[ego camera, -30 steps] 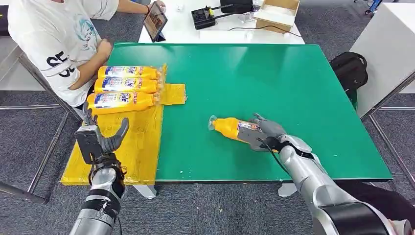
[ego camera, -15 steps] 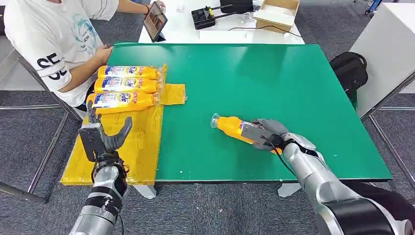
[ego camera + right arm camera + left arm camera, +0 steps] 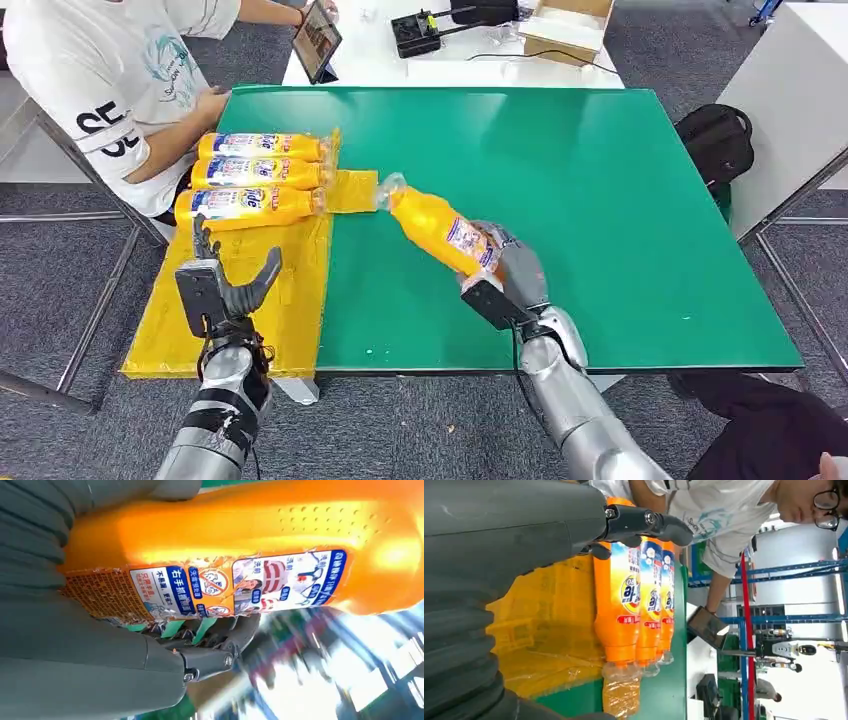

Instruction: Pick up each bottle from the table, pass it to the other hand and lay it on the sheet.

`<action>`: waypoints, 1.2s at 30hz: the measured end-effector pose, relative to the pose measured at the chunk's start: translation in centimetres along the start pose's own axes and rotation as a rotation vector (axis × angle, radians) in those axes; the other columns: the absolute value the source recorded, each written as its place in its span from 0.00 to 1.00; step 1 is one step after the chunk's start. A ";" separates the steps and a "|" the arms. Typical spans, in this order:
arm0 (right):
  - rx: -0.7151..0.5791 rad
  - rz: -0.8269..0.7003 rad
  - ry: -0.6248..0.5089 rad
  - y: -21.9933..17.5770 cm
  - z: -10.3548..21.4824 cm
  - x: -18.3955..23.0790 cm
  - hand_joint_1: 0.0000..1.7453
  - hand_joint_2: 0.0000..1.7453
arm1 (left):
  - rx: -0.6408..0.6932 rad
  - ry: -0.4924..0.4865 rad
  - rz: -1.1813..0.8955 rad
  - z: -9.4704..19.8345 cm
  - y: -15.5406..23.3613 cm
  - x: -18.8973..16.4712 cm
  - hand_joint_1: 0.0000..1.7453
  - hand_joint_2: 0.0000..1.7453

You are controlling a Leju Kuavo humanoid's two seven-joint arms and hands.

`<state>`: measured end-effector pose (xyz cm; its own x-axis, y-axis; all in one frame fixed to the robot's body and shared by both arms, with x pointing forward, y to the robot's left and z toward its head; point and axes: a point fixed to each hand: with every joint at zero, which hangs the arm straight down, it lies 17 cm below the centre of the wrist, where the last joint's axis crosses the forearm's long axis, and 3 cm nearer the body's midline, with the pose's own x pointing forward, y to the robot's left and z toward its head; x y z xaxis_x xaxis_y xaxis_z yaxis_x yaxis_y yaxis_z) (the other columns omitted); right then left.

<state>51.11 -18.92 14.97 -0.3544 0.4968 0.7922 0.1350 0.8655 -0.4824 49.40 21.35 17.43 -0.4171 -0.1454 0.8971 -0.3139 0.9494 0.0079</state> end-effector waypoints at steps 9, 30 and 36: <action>-0.330 -0.057 -0.151 -7.3 1.0 6.4 1.00 1.00 | -0.038 0.009 0.072 0.5 -2.0 0.6 0.00 1.00; -0.190 -0.076 -0.192 -1.2 3.0 7.9 1.00 1.00 | -0.518 -0.015 0.552 6.4 -15.2 8.6 0.00 1.00; -0.172 -0.082 -0.175 -0.4 3.3 7.4 1.00 1.00 | -0.531 -0.022 0.559 6.6 -15.5 9.1 0.00 1.00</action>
<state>45.35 -15.78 19.80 -0.5230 0.4193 0.7421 0.2498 0.9078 -0.3369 44.88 3.52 22.53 -0.4121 0.3947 0.8212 0.3971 0.8890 -0.2280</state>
